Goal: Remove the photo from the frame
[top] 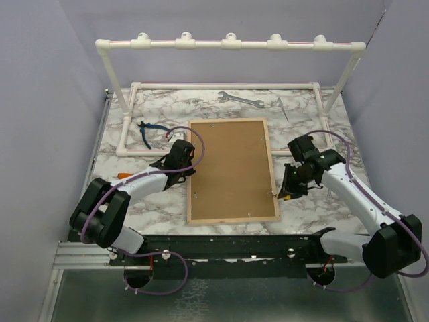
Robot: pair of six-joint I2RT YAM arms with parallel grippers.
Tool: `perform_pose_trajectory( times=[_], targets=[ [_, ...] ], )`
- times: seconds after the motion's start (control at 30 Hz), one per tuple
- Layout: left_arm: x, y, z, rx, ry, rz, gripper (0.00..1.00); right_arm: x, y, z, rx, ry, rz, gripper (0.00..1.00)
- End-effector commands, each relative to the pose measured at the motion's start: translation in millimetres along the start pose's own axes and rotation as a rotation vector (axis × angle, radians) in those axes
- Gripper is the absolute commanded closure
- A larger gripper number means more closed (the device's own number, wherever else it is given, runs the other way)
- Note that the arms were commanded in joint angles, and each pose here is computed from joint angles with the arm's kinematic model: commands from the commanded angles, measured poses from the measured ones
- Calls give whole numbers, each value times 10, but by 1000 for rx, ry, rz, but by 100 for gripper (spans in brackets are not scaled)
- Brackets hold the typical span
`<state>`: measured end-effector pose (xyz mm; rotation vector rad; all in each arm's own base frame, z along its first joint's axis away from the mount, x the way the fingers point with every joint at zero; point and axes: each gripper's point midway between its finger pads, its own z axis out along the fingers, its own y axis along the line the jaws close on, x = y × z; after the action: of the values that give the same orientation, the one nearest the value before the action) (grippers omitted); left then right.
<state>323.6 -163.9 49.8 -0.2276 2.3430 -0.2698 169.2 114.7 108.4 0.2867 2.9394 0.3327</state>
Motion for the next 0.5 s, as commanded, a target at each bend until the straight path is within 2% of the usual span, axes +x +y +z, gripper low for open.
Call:
perform_pose_trajectory(
  times=[0.0, 0.47],
  targets=[
    [-53, -6, -22, 12, -3, 14, 100, -211, -27, 3, 44, -63, -22, 100],
    [-46, -45, -27, 36, 8, 65, 100, -517, 44, 51, 85, -103, -43, 100]
  ],
)
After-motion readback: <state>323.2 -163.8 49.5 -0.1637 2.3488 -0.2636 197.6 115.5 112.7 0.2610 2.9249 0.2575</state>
